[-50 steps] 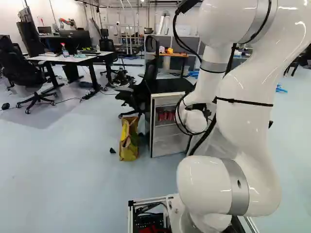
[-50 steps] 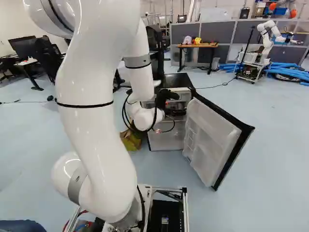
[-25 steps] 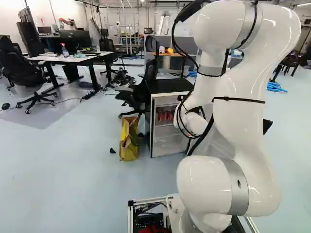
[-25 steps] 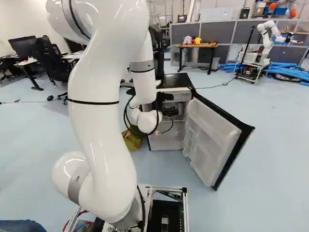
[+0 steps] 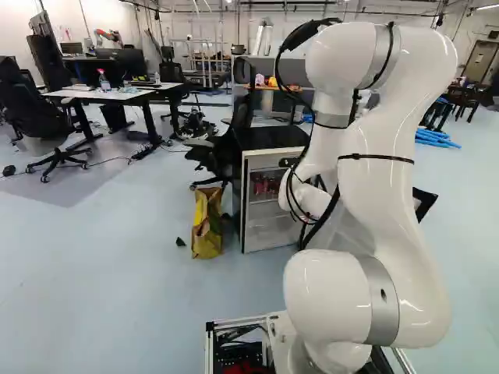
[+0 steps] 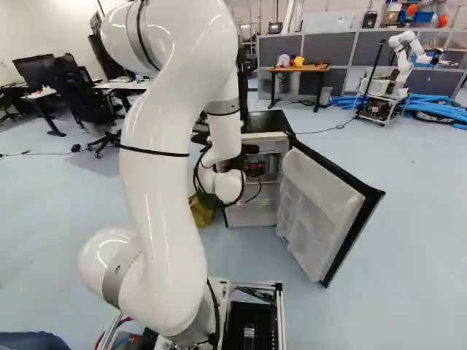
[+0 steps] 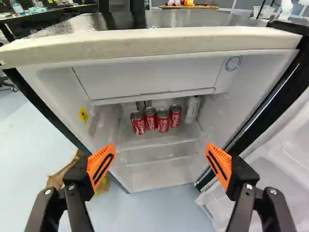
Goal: Grab a drink from the fridge
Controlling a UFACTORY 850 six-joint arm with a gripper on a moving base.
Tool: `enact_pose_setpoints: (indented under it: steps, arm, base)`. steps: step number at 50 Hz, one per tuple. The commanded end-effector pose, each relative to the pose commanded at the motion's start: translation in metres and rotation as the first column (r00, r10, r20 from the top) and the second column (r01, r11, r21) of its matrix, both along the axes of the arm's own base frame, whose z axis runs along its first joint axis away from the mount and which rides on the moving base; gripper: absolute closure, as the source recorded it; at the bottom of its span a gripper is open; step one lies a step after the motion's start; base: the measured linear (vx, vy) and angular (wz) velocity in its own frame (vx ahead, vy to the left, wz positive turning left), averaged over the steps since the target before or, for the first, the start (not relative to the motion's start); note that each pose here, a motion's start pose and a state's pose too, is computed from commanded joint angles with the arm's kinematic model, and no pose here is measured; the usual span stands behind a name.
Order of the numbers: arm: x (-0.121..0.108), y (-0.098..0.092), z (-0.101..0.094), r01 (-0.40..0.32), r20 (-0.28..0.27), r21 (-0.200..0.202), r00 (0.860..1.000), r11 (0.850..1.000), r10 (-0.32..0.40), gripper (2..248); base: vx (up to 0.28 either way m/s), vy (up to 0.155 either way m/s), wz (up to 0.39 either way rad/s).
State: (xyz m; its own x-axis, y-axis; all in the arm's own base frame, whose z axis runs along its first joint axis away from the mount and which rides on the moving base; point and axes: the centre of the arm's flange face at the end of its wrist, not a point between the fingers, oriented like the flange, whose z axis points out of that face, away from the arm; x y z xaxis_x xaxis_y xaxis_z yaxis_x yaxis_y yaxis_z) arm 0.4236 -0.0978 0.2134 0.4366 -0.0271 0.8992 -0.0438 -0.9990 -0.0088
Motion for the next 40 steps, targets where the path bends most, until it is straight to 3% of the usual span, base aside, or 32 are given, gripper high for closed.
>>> enact_pose_setpoints:
  steps: [29,40]
  arm:
    - [0.030,-0.001,-0.042,-0.094,-0.047,0.013,0.994,0.995,0.095,3]
    - [0.042,-0.003,-0.058,-0.097,-0.052,0.015,0.994,0.995,0.098,3]
  base:
    - [0.000,0.000,0.000]
    - [0.000,0.000,0.000]
